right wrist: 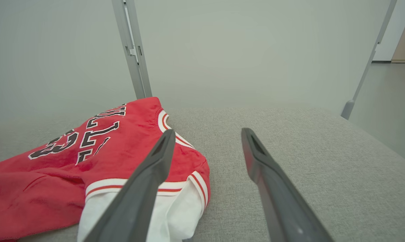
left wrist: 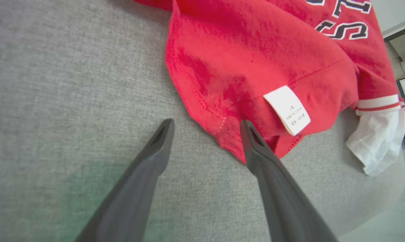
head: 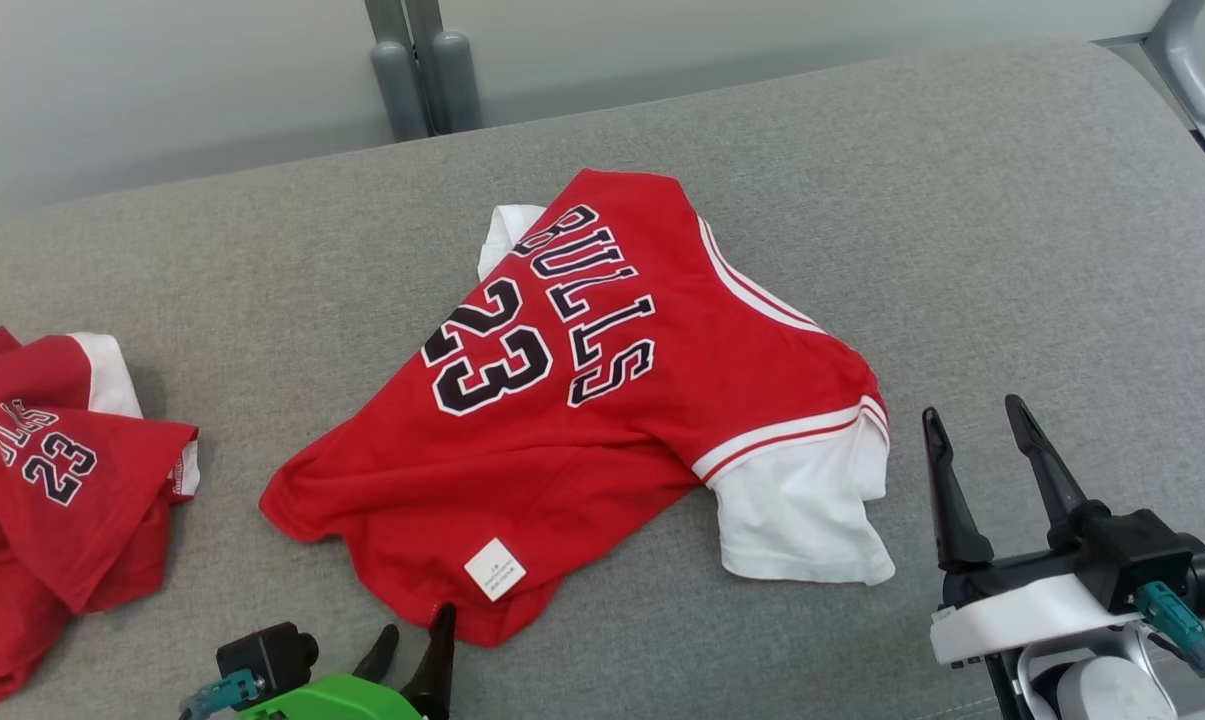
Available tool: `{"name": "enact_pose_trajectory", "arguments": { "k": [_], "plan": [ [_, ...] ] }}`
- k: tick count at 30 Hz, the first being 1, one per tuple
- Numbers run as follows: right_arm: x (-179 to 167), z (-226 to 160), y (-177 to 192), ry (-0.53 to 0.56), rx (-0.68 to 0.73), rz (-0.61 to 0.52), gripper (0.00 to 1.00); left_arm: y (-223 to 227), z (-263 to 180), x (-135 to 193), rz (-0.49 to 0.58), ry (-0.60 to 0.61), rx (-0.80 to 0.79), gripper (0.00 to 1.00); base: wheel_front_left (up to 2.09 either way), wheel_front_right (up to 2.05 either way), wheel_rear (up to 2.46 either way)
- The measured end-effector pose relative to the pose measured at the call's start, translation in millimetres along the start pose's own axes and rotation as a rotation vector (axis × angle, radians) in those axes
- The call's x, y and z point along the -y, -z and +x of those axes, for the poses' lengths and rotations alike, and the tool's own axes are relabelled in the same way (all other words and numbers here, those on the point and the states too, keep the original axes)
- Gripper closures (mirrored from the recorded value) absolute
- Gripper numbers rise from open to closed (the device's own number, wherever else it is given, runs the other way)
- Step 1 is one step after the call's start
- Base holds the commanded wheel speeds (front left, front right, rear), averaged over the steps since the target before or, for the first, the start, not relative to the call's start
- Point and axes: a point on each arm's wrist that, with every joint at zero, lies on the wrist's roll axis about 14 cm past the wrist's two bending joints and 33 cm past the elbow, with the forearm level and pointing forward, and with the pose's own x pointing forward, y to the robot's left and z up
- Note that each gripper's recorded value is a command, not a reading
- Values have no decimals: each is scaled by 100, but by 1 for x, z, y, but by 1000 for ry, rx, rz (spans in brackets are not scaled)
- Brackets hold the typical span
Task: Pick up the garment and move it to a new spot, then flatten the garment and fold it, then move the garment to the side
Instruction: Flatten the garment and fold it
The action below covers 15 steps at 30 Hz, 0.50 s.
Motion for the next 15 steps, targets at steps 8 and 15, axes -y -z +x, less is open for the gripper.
{"name": "enact_pose_trajectory", "arguments": {
  "k": [8, 15],
  "plan": [
    [8, -5, -1, 25, 1, -6, 0, 10, 14, 14, -27, 49, -17, 100, 0, 0, 0],
    [11, -7, -1, 34, -1, -8, 0, -64, 10, 19, 74, 116, 241, 100, 0, 0, 0]
  ]
}}
